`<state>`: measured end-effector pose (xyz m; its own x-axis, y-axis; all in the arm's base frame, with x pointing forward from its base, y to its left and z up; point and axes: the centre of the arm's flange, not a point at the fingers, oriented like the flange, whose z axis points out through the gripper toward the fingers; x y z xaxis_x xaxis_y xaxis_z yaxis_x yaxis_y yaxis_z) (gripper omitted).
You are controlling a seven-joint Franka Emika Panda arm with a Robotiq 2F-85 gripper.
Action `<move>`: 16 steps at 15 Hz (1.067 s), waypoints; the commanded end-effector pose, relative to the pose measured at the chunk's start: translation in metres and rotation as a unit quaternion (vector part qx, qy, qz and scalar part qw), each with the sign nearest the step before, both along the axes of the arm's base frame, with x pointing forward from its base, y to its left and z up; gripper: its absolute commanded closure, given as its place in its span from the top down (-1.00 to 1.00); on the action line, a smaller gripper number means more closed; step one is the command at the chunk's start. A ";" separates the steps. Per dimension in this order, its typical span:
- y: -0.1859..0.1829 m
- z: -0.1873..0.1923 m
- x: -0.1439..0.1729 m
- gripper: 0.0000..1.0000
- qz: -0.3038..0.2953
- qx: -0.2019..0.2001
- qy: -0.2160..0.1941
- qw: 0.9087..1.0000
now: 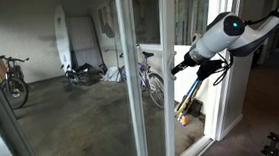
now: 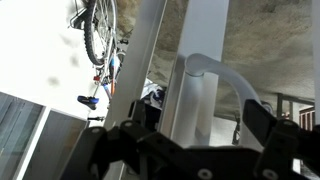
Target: Close the door
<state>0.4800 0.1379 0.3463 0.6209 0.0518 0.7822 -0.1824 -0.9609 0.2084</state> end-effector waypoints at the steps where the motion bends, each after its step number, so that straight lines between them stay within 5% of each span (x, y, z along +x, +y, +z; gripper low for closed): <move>1: -0.015 -0.003 -0.008 1.00 -0.019 -0.016 -0.011 1.000; 6: 0.000 -0.008 -0.004 1.00 -0.011 -0.022 -0.001 1.000; 8: 0.011 -0.006 -0.006 1.00 0.008 0.005 0.020 1.000; 16: 0.033 0.014 -0.006 1.00 0.024 -0.003 -0.032 0.999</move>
